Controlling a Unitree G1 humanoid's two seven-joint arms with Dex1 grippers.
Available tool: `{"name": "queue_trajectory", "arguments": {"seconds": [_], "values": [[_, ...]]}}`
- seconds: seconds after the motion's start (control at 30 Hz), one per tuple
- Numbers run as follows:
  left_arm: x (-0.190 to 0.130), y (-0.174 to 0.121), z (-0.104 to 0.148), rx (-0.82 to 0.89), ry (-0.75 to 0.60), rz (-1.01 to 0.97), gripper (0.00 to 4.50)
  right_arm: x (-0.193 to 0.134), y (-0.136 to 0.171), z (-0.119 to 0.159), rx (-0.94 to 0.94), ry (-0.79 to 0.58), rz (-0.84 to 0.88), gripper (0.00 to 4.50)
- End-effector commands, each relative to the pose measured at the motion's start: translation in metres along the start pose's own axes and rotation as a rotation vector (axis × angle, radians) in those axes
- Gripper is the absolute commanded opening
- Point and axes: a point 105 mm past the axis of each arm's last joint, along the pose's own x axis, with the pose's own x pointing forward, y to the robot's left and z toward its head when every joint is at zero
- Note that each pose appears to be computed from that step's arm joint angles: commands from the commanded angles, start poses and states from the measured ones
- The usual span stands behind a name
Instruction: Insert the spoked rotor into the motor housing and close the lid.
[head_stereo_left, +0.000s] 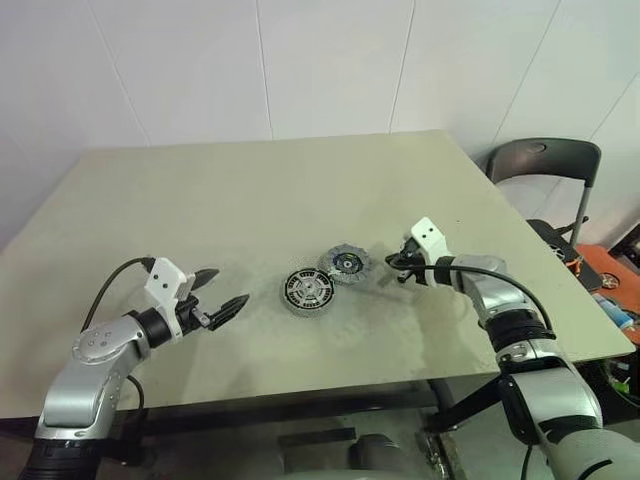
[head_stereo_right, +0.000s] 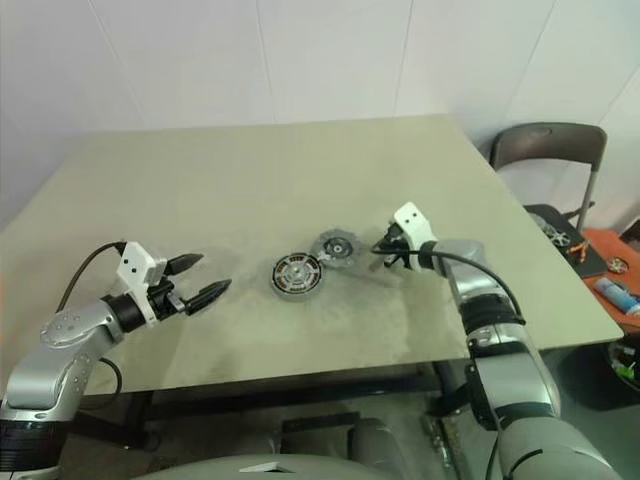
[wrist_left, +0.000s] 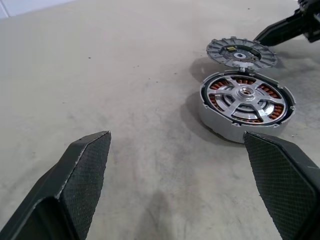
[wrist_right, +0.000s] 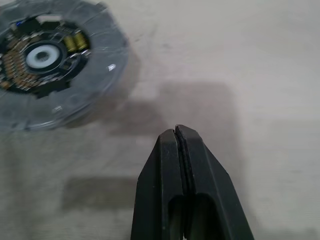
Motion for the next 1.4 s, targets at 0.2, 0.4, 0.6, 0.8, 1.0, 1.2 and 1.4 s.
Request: {"name": "queue_trajectory", "arguments": {"seconds": [0.2,0.4,0.6,0.8,1.0,1.2,1.4], "values": [[-0.002,0.002,0.015,0.058,-0.037,0.011,4.5,0.019,0.029,0.019,-0.002,-0.115,0.109,0.01],[-0.003,0.004,0.016,0.059,-0.034,0.015,4.5,0.024,0.042,0.045,0.042,-0.224,0.161,0.01],[-0.008,0.008,0.014,0.056,-0.025,0.031,4.5,0.015,0.051,0.074,0.067,-0.333,0.209,0.01],[-0.008,0.008,0.014,0.055,-0.027,0.034,4.5,0.012,0.051,0.086,0.097,-0.38,0.202,0.01],[-0.009,0.011,0.015,0.056,-0.029,0.044,4.5,0.011,0.072,0.088,0.126,-0.393,0.294,0.01],[-0.013,0.016,0.015,0.058,-0.027,0.062,4.5,0.013,0.098,0.089,0.141,-0.388,0.377,0.01],[-0.014,0.016,0.015,0.058,-0.027,0.067,4.5,0.013,0.116,0.082,0.11,-0.344,0.446,0.01]]}}
